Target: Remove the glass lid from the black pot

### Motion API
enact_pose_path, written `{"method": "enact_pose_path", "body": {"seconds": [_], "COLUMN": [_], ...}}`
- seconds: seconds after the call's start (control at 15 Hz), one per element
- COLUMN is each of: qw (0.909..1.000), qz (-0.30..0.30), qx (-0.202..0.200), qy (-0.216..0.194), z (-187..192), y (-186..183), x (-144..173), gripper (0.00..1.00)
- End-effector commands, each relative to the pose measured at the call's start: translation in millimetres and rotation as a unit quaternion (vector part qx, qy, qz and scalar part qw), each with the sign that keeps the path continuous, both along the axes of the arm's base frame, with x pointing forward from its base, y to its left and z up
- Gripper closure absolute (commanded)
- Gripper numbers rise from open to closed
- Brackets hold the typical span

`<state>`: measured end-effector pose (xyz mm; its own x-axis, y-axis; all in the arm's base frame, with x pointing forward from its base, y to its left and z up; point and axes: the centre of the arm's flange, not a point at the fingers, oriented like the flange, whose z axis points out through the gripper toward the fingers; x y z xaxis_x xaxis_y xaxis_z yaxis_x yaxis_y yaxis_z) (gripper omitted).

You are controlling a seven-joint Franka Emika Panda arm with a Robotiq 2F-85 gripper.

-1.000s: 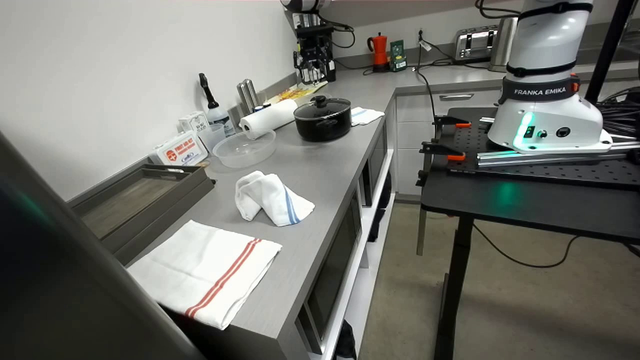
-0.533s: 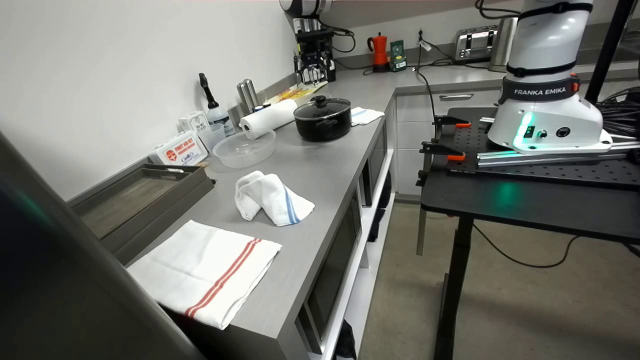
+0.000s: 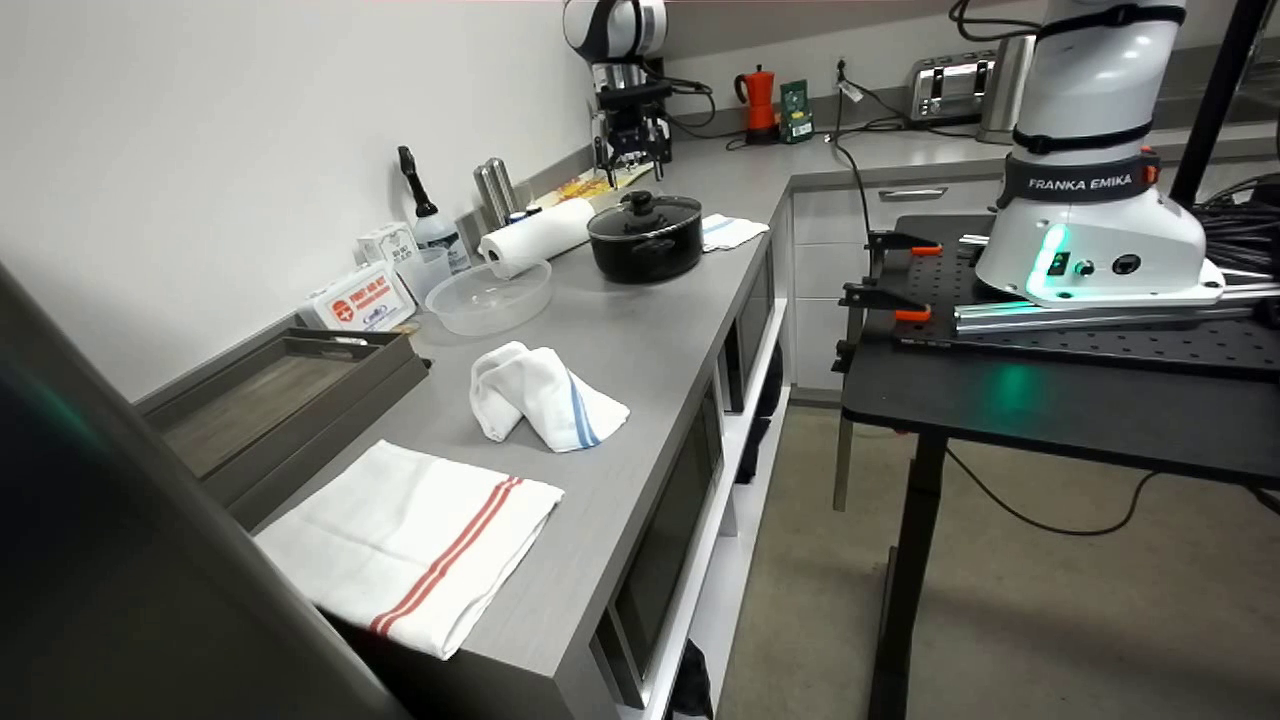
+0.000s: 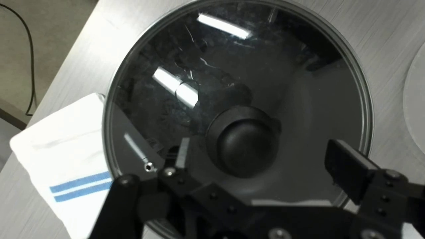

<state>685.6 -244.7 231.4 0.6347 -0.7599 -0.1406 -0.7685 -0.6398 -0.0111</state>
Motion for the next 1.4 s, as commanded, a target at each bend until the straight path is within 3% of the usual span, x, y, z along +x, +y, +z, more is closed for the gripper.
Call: {"method": "enact_pose_path", "body": {"seconds": [0.0, 1.33], "qw": [0.9998, 0.9985], "qz": [-0.014, -0.054], "qx": [0.011, 0.012], "qy": [-0.003, 0.003], "z": [-6, -35], "y": [1, -14], "x": [2, 9], "gripper": [0.0, 0.0]}}
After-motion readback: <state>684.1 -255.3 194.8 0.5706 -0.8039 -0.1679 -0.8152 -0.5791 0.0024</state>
